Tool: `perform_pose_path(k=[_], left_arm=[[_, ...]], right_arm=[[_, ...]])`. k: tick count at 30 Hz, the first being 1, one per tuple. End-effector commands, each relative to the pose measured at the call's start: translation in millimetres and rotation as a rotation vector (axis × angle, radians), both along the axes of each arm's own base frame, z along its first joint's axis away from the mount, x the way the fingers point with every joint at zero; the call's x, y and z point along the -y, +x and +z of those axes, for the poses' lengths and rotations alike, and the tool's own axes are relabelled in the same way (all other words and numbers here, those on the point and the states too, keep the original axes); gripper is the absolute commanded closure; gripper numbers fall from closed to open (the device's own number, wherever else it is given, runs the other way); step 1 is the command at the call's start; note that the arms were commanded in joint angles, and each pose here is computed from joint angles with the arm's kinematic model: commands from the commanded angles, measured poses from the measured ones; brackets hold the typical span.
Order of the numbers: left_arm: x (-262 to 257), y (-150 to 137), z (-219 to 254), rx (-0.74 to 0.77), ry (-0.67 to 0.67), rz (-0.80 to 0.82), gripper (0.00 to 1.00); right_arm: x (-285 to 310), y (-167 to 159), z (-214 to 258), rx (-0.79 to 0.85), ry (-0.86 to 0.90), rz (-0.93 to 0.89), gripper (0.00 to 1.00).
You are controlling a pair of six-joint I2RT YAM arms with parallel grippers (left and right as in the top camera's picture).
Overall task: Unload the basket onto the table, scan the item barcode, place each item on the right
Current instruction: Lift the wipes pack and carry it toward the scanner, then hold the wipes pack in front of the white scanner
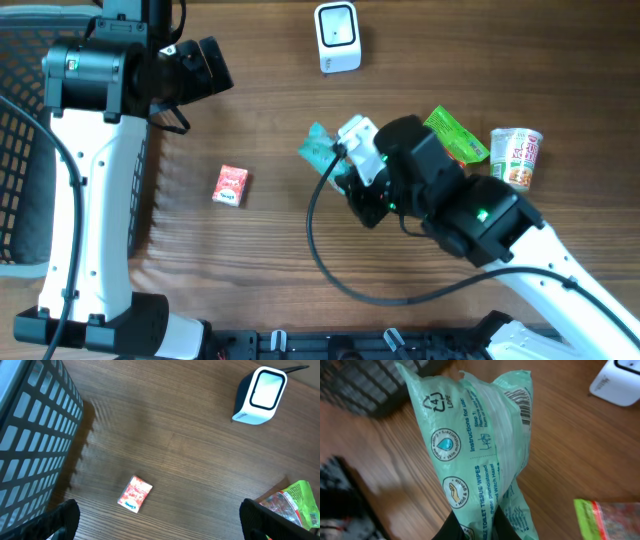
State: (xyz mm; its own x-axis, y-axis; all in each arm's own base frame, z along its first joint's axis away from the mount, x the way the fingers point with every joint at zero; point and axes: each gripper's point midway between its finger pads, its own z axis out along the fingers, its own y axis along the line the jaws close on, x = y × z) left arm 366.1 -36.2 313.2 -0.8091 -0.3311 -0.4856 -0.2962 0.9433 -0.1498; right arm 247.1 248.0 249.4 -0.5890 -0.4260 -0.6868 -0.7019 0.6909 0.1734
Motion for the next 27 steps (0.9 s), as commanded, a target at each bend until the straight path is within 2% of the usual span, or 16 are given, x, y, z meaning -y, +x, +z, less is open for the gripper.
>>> perform_pose_path(k=[1, 4, 9, 13, 22, 27], left_arm=[[-1, 0, 1, 0.002, 0.006, -0.015, 0.00], [-1, 0, 1, 0.002, 0.006, -0.015, 0.00], [-1, 0, 1, 0.002, 0.006, -0.015, 0.00], [-1, 0, 1, 0.002, 0.006, -0.015, 0.00], [-1, 0, 1, 0.002, 0.006, -0.015, 0.00], [-1, 0, 1, 0.002, 0.006, -0.015, 0.00]], right_arm=[[3, 9, 26, -0.087, 0.159, -0.002, 0.96], [3, 22, 42, -0.138, 0.209, 0.033, 0.96], [-17, 62, 61, -0.231, 0.167, 0.049, 0.96], [-43, 107, 66, -0.287, 0.264, 0.101, 0.96], [-33, 221, -11, -0.444, 0.617, 0.168, 0.96], [-24, 266, -51, -0.522, 0.785, 0.191, 0.96]])
